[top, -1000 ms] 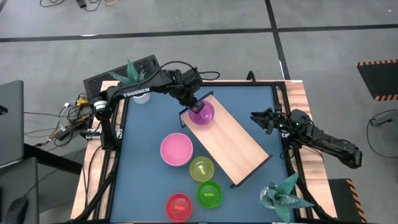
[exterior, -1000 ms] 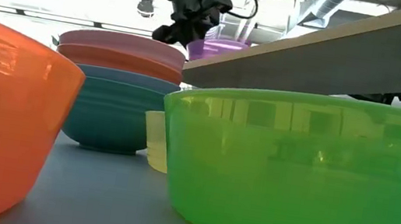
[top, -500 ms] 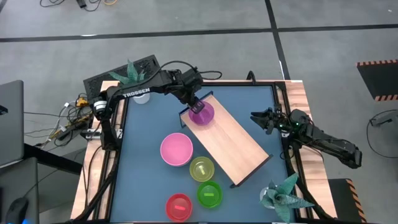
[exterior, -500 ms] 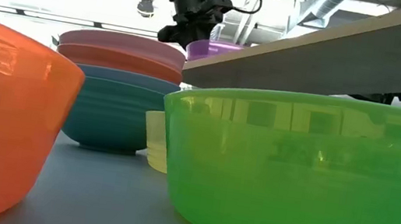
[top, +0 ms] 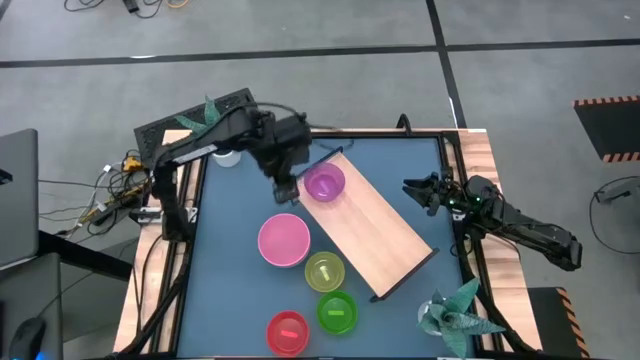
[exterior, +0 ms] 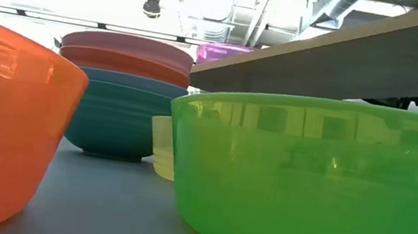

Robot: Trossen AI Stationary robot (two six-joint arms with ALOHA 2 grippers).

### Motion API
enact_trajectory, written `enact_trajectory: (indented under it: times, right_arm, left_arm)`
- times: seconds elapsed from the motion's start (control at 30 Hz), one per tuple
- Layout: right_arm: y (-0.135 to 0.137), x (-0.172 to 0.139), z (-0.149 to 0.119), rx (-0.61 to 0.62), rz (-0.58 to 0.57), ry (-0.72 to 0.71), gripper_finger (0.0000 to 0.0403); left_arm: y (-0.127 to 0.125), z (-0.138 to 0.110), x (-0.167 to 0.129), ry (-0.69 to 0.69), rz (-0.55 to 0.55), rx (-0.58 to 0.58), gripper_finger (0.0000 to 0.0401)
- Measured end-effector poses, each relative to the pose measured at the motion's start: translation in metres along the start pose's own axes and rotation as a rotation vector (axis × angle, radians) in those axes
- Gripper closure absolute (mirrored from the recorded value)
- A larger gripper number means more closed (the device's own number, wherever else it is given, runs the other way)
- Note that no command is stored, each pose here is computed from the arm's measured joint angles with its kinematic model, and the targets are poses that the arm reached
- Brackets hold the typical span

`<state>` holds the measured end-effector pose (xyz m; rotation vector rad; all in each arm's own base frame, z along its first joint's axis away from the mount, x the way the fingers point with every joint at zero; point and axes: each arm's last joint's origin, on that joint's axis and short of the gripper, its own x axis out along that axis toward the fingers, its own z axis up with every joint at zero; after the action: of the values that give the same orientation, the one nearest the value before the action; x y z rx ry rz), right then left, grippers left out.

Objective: Place and stack bowls onto a shelf
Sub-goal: Stack the orange bowl on top of the purple bowl on the shelf

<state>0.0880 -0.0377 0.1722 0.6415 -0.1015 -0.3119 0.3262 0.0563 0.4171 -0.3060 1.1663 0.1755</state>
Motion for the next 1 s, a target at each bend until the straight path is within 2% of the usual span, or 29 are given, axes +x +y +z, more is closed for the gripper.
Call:
enact_trajectory:
  times: [0.1, 0.17, 0.23, 0.37, 0.57, 0.77, 1.0]
  right_arm:
    - [0.000, 0.000, 0.000, 0.000, 0.000, 0.000, 0.0158]
    - [0.000, 0.000, 0.000, 0.000, -0.001, 0.001, 0.0158]
    - [0.000, 0.000, 0.000, 0.000, -0.002, 0.003, 0.0158]
    - [-0.001, 0.000, 0.000, 0.001, -0.012, 0.002, 0.0158]
    - [-0.001, 0.000, -0.001, 0.001, -0.018, -0.001, 0.0158]
    - [-0.001, 0.000, -0.001, 0.002, -0.020, 0.002, 0.0158]
    - [-0.001, 0.000, -0.001, 0.002, -0.022, 0.003, 0.0158]
  left_arm:
    - [-0.045, -0.016, -0.017, -0.029, -0.153, 0.087, 0.0250]
    - [-0.072, -0.030, -0.025, -0.025, -0.207, 0.111, 0.0250]
    - [-0.095, -0.046, -0.027, 0.009, -0.180, 0.098, 0.0250]
    - [-0.137, -0.070, -0.030, -0.015, -0.125, 0.052, 0.0250]
    - [-0.186, -0.106, -0.029, -0.023, -0.096, -0.037, 0.0250]
    - [-0.223, -0.133, -0.015, 0.008, -0.063, -0.089, 0.0250]
    - [-0.256, -0.149, 0.023, 0.106, -0.011, -0.096, 0.0250]
